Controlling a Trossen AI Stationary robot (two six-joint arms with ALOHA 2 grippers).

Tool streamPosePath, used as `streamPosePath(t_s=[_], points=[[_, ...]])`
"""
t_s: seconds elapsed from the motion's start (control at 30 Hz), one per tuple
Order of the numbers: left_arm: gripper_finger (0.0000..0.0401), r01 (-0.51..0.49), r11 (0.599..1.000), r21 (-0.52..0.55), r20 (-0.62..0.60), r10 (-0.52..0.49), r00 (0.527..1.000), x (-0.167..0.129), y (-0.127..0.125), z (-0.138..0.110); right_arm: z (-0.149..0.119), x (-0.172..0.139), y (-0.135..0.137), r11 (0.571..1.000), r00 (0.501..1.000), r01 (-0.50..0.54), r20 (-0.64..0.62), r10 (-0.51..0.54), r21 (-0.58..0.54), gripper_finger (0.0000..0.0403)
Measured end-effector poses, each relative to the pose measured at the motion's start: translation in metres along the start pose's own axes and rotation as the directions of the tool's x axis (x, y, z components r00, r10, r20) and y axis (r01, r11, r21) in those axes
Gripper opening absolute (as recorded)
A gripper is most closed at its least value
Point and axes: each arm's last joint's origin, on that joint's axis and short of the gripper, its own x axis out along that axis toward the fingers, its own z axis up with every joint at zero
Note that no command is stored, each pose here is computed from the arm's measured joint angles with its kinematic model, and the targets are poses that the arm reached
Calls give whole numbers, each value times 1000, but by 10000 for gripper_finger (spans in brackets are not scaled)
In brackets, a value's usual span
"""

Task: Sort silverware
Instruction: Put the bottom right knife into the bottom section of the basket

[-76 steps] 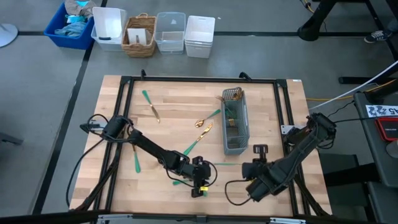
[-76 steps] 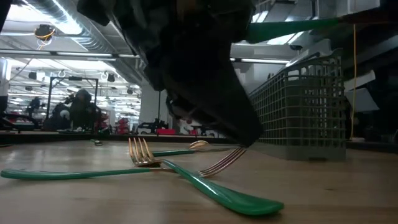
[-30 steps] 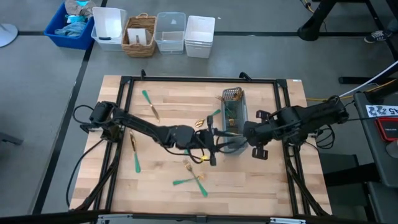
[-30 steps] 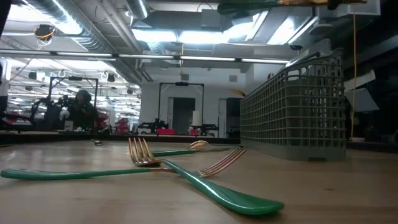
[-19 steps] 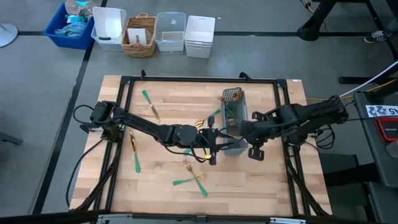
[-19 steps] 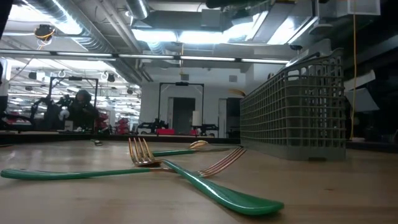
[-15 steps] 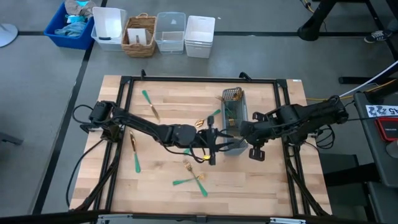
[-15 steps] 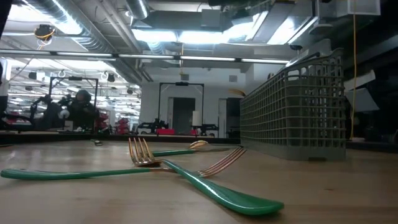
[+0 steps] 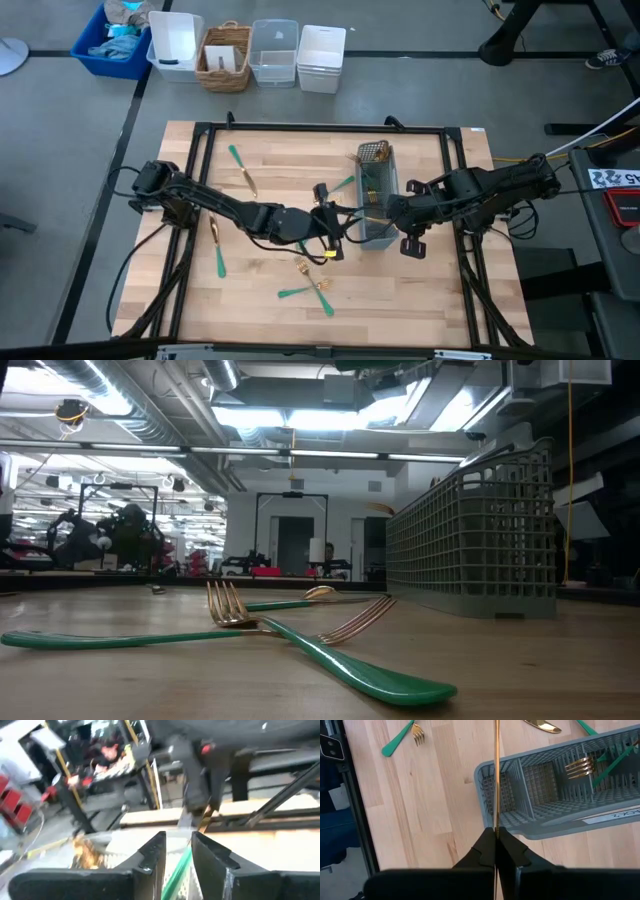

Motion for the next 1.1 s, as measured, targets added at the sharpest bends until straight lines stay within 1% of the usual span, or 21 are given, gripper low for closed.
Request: streamPosePath(t_s=[0.13, 0.37, 0.6, 0.73, 0.97, 1.1], points=[[86, -61, 994, -87, -71, 55, 996, 3, 6, -8, 0, 0, 0, 1000, 1000, 0, -2, 0, 1, 4], [86, -76, 985, -152, -160, 52, 986, 2, 5, -18, 1, 0, 0, 1000, 1000, 23, 16, -23, -1, 5], [86, -73, 978, -194, -197, 34, 980, -2, -1, -22, 4, 0, 1, 1000, 998, 21, 58, -21, -3, 5], [86, -72, 973, -220, -203, 27, 979, -4, -3, -23, 6, 0, 2, 1000, 997, 17, 72, -17, -2, 5], [86, -63, 958, -281, -207, 4, 978, -8, -9, -23, 8, 0, 1, 999, 992, 52, 114, -52, 2, 5], [86, -55, 952, -302, -207, -9, 978, -11, -13, -22, 11, 0, 3, 999, 988, 43, 151, -41, -14, 5]])
